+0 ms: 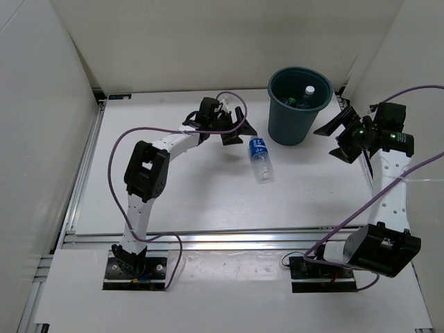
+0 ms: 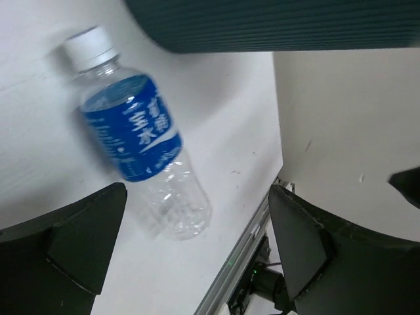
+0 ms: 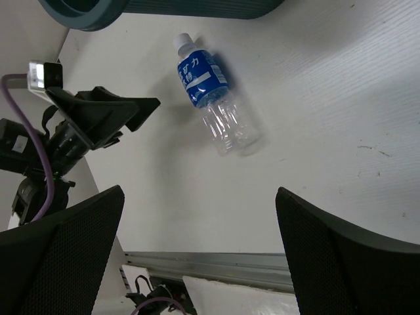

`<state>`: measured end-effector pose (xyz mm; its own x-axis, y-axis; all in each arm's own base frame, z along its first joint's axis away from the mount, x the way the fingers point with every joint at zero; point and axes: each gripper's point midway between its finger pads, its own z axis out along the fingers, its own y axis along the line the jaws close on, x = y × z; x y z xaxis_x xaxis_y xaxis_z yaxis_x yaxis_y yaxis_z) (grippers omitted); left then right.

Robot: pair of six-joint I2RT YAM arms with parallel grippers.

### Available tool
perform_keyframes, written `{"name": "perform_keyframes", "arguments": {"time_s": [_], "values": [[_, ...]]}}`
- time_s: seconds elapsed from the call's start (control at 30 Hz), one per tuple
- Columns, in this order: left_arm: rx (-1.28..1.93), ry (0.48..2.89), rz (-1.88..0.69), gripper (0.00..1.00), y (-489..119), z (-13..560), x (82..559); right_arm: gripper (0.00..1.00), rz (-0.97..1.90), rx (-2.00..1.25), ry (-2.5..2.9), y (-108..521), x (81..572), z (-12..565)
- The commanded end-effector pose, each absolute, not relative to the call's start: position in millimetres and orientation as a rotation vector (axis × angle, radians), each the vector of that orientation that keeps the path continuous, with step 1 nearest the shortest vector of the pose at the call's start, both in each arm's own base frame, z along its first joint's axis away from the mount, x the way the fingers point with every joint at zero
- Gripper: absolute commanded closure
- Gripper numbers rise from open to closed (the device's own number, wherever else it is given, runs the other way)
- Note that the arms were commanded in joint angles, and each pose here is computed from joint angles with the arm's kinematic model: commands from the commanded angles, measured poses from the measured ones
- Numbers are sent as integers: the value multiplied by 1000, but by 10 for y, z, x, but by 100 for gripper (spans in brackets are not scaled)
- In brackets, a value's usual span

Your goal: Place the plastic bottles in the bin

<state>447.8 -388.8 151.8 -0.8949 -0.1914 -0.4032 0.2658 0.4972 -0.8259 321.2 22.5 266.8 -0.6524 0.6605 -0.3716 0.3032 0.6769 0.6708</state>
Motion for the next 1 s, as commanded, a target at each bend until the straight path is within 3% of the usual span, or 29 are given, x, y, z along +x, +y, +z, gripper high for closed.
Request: {"name": "perform_keyframes", "arguments": {"time_s": [0.0, 0.2, 0.43, 0.97], "values": [[137, 2131, -1501, 0, -3981, 2339, 4565, 1, 718, 667, 2198, 161, 3289, 2956], [209, 2220, -1553, 0, -4294, 1890, 4587, 1, 665, 671, 2205, 92, 3308, 2931], [267, 2346, -1465, 0, -4231, 1454, 4531, 1, 626, 670, 2197, 28, 3362, 2979], [256, 2438, -1457, 0, -4374, 1015, 4534, 1, 608, 664, 2214, -22, 3471, 2937]]}}
